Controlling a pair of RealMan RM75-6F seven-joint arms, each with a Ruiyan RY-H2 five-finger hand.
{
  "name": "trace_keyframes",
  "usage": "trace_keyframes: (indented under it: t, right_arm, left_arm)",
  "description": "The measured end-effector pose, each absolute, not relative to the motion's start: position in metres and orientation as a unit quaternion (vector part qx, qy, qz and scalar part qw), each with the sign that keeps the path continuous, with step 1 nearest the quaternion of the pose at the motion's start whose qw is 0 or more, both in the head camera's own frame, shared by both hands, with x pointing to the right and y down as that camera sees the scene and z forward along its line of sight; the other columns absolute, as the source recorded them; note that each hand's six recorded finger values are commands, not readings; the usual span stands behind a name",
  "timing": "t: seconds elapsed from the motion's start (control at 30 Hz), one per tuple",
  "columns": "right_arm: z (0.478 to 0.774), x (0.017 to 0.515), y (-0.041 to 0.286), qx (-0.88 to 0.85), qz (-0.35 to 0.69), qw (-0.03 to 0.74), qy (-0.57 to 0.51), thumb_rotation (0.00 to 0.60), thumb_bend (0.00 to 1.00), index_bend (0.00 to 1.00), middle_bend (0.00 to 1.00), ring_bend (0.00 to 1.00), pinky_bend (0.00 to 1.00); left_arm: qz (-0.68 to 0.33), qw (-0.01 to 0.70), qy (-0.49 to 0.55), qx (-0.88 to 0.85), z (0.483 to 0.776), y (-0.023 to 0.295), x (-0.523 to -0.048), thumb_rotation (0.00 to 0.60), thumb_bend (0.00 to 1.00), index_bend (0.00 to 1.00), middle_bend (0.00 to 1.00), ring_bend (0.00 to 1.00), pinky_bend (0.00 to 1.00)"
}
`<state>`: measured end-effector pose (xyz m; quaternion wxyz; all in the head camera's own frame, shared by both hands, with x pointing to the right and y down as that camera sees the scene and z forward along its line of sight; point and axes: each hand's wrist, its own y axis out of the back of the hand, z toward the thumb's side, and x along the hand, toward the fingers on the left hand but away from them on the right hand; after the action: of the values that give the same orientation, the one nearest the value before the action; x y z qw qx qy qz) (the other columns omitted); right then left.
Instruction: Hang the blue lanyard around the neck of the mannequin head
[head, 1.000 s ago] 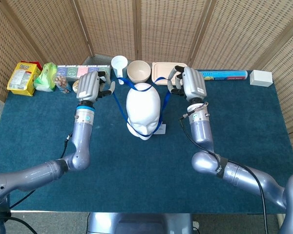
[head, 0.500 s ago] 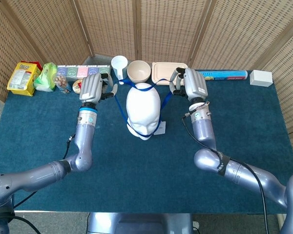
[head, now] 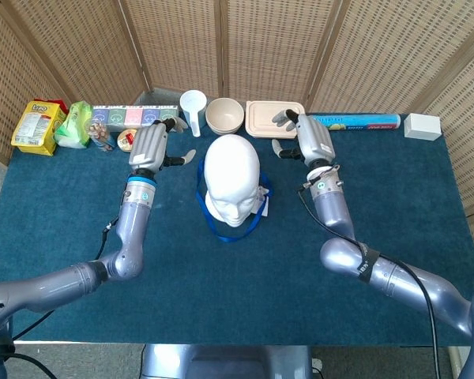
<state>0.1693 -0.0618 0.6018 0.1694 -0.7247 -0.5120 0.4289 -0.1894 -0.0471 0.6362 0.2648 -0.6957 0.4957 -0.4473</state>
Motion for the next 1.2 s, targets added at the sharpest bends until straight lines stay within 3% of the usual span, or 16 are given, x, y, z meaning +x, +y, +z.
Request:
trace_keyframes:
  t: [0.57,1.2]
  right_arm:
    - [0.58,0.196,-0.049,-0.723,0.378,0.174,-0.551,0.6,0.41,0.34,0.36,0.35,0.41]
    - [0.556,0.284,0.037,-0.699,0.404,0.207,-0.552,0.6,0.42,0.34,0.36,0.35,0.39]
  left_arm:
    - [-0.449,0.276,0.473,-0.706,0.614,-0.02,-0.234,0.512,0.23,0.32,0.35,0.27,0.34]
    - [-0.53,0.262,0.439,-0.677,0.593,0.069,-0.376,0.509,0.23,0.32,0.35,0.27,0.29]
